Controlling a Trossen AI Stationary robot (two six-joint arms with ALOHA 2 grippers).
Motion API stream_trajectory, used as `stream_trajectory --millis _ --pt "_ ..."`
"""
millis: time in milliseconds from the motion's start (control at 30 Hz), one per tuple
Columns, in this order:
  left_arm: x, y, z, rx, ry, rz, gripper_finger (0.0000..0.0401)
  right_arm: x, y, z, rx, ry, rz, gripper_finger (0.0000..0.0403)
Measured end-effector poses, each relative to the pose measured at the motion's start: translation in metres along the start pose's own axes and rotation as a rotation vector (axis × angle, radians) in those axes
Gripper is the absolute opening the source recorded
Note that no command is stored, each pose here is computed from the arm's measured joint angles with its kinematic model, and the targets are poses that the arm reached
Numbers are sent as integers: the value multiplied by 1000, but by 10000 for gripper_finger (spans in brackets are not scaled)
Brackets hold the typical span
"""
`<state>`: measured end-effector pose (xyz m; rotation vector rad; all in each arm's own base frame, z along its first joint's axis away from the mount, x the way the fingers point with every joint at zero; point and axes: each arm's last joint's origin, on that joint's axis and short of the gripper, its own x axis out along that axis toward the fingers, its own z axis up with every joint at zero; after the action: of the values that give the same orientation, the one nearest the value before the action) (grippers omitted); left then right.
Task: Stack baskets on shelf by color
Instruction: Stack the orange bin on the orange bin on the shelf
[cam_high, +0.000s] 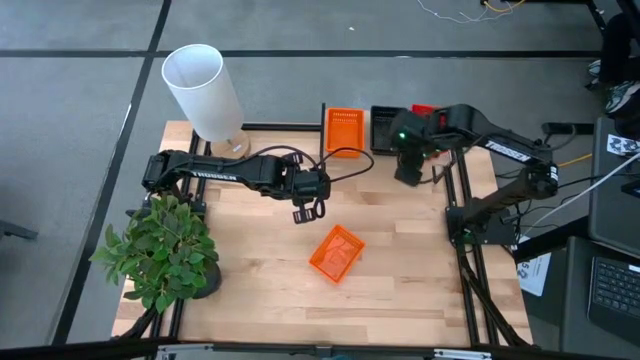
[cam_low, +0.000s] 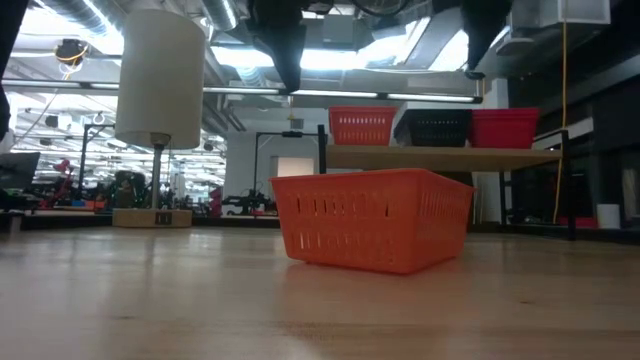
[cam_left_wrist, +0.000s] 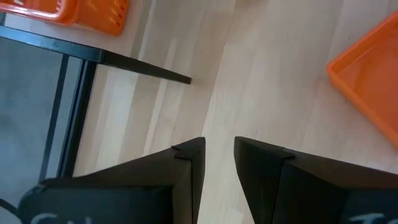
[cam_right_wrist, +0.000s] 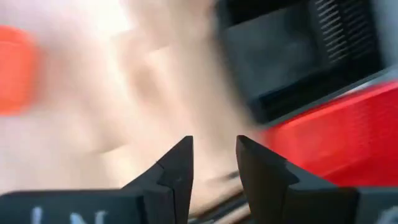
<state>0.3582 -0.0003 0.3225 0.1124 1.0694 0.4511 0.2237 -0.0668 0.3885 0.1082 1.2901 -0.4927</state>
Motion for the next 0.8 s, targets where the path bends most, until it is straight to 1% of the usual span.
stream_trajectory --millis 67,100,167,233,300,367,467,533,633,700,767,800 --pt "0 0 1 -4 -9 -6 78 -7 11 -8 69 26 113 123" --pt "0 -1 2 -7 -15 -16 78 -10 17 -12 84 32 164 123" --pt "0 -3 3 12 -26 -60 78 -15 28 -23 81 46 251 123" --pt "-1 -8 6 53 -51 -128 78 -18 40 -35 45 63 307 123" --pt "0 -16 9 104 -79 -206 78 -18 50 -49 15 77 320 123" --pt "-3 -25 10 153 -103 -290 78 -15 59 -63 10 78 301 123" --pt "-7 -44 13 207 -159 -426 78 -3 70 -82 55 78 270 123" --pt "-8 -58 11 236 -161 -495 78 8 78 -93 82 95 270 123" --pt "-10 -84 13 259 -218 -551 78 26 88 -107 103 116 271 123" --pt "-6 -100 8 296 -192 -566 78 38 96 -114 108 132 270 123" --pt "-3 -116 7 315 -210 -584 79 49 103 -120 107 154 275 123" --pt "-2 -122 3 330 -191 -586 80 54 106 -123 105 163 282 123"
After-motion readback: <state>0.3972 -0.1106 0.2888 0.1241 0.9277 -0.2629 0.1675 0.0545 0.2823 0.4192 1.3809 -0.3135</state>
